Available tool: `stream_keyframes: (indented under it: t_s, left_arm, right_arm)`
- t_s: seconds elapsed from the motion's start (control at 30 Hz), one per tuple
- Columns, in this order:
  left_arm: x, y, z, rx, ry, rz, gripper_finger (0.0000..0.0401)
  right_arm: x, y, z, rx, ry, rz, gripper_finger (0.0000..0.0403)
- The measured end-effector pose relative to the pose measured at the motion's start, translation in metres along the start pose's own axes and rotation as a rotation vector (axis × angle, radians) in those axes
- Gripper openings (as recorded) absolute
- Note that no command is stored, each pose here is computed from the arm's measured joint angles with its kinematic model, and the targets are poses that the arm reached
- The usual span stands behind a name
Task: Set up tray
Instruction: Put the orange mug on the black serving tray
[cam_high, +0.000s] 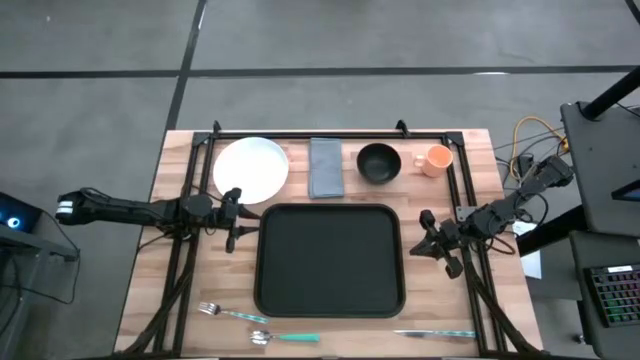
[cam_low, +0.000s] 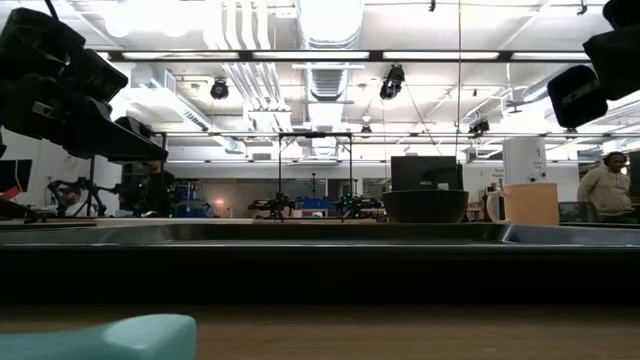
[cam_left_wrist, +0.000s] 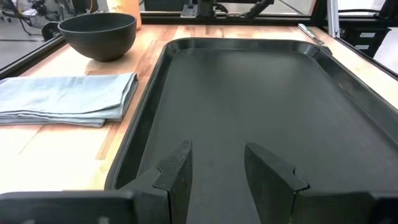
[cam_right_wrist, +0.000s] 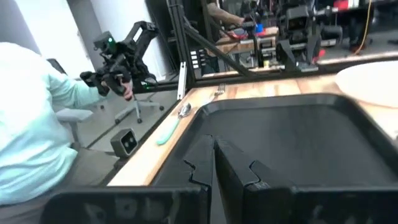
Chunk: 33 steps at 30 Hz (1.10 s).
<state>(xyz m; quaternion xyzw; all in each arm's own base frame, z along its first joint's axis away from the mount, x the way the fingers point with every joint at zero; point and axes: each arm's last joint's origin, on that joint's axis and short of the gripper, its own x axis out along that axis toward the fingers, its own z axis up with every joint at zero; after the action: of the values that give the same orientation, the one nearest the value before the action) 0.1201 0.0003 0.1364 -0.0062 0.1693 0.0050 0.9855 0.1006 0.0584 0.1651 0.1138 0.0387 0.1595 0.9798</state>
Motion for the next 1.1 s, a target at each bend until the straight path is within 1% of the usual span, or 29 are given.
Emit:
stream_keyframes:
  t_s: [0.13,0.3,0.37,0.43,0.53,0.6,0.67,0.73,0.83,0.93,1.0,1.1]
  left_arm:
    - [0.0000,0.0000,0.0000,0.000,0.000,0.000,0.0126]
    - [0.0000,0.0000,0.0000,0.000,0.000,0.000,0.0126]
    - [0.0000,0.0000,0.0001,0.000,-0.001,0.000,0.0126]
    - [0.0000,0.0000,0.0009,0.000,-0.009,0.000,0.0126]
    - [0.0000,-0.0001,0.0009,0.000,-0.008,0.000,0.0126]
    - [0.0000,0.0000,0.0008,0.000,-0.007,0.000,0.0126]
    - [0.0000,0.0000,0.0008,0.000,-0.007,0.000,0.0126]
    - [0.0000,0.0000,0.0006,0.000,-0.007,0.000,0.0126]
    - [0.0000,0.0000,0.0008,0.000,-0.007,0.000,0.0126]
    - [0.0000,0.0000,0.0010,0.000,-0.007,0.000,0.0126]
    - [0.0000,0.0000,0.0008,0.000,-0.006,0.000,0.0126]
    - [0.0000,0.0000,0.0006,0.000,-0.005,0.000,0.0126]
  right_arm:
    - [0.0000,0.0000,0.0001,-0.088,-0.001,0.000,0.0008]
    - [0.0000,0.0002,0.0008,-0.248,-0.008,0.000,0.0008]
    - [0.0000,0.0002,0.0011,-0.278,-0.012,-0.002,0.0008]
    - [0.0000,-0.0005,0.0015,-0.268,-0.017,-0.028,0.0008]
    - [-0.0001,-0.0022,0.0019,-0.208,-0.025,-0.088,0.0008]
    - [-0.0003,-0.0034,0.0021,-0.195,-0.032,-0.129,0.0008]
    - [-0.0004,-0.0042,0.0022,-0.203,-0.034,-0.158,0.0008]
    - [-0.0005,-0.0048,0.0023,-0.239,-0.034,-0.181,0.0008]
    - [-0.0005,-0.0049,0.0023,-0.278,-0.030,-0.184,0.0008]
    - [-0.0005,-0.0050,0.0025,-0.278,-0.032,-0.188,0.0008]
    - [-0.0006,-0.0056,0.0028,-0.275,-0.036,-0.212,0.0008]
    - [-0.0008,-0.0062,0.0029,-0.238,-0.042,-0.231,0.0008]
